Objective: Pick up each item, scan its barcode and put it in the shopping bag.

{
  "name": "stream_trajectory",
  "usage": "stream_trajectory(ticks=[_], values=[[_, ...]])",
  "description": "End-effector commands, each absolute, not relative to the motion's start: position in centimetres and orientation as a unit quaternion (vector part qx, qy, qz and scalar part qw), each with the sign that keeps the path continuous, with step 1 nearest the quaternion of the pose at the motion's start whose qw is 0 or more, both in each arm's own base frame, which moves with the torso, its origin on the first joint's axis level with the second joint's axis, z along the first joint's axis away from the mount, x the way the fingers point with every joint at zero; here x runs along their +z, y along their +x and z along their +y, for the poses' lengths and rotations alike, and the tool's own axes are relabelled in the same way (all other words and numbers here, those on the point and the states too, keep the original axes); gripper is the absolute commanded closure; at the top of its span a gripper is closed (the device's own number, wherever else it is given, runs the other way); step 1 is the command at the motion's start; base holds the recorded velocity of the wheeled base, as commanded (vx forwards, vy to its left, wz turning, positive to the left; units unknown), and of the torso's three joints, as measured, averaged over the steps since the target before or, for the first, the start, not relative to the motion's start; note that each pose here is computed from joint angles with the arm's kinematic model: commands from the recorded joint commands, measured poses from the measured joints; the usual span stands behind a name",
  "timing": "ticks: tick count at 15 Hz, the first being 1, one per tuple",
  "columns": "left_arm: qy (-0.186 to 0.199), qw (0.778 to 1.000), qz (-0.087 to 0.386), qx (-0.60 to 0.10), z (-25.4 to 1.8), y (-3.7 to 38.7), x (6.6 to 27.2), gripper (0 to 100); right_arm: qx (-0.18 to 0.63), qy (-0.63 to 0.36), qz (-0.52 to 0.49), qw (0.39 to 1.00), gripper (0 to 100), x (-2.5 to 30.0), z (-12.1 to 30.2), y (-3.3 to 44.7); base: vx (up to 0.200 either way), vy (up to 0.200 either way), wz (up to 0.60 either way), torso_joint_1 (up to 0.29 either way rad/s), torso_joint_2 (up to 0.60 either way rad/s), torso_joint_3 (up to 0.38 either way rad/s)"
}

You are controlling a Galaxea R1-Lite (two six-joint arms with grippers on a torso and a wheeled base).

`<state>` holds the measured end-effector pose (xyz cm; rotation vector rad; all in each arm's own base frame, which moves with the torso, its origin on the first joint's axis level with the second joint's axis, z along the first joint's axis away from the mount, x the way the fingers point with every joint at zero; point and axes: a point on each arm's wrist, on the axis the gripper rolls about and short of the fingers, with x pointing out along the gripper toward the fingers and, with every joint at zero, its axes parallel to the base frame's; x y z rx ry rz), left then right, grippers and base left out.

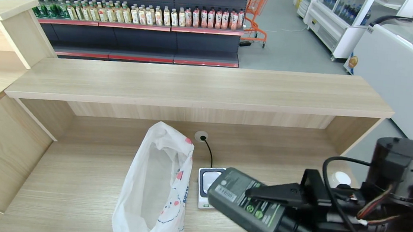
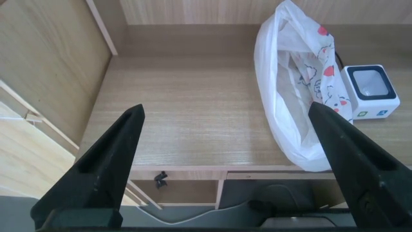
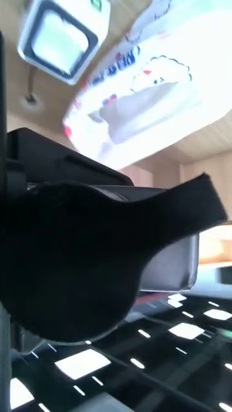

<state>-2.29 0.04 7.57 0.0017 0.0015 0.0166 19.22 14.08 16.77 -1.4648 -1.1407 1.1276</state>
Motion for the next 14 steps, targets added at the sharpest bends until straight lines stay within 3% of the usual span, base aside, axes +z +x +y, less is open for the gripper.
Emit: stream_trajectory(ticks=[1,3,4,5,7,9,14], values=[[0.001,1.000,0.001,0.008,0.0,-2.3,7.6,0,0.468,-0.540,-0.343,0.610,100,18.7,9.5,16.1,0.000,0.000,0.00,0.000,0.00,0.000],[0.001,1.000,0.001,0.008,0.0,-2.3,7.6,0,0.412,-0.405,-0.182,0.796,100,21.7,5.6,15.1,0.000,0.000,0.00,0.000,0.00,0.000],[0.001,1.000,0.001,0.008,0.0,-2.3,7.6,0,0.387,-0.326,-0.122,0.854,100,22.0,4.8,14.7,0.000,0.000,0.00,0.000,0.00,0.000],[0.001,1.000,0.001,0.008,0.0,-2.3,7.6,0,0.350,-0.178,-0.026,0.919,100,21.6,4.1,14.5,0.000,0.000,0.00,0.000,0.00,0.000],[0.001,1.000,0.001,0.008,0.0,-2.3,7.6,0,0.334,-0.008,0.127,0.934,100,19.6,4.1,14.6,0.000,0.000,0.00,0.000,0.00,0.000],[0.001,1.000,0.001,0.008,0.0,-2.3,7.6,0,0.310,0.102,0.250,0.912,100,17.2,4.5,15.7,0.000,0.000,0.00,0.000,0.00,0.000],[0.001,1.000,0.001,0.008,0.0,-2.3,7.6,0,0.292,0.151,0.314,0.891,100,15.0,5.7,20.3,0.000,0.000,0.00,0.000,0.00,0.000]])
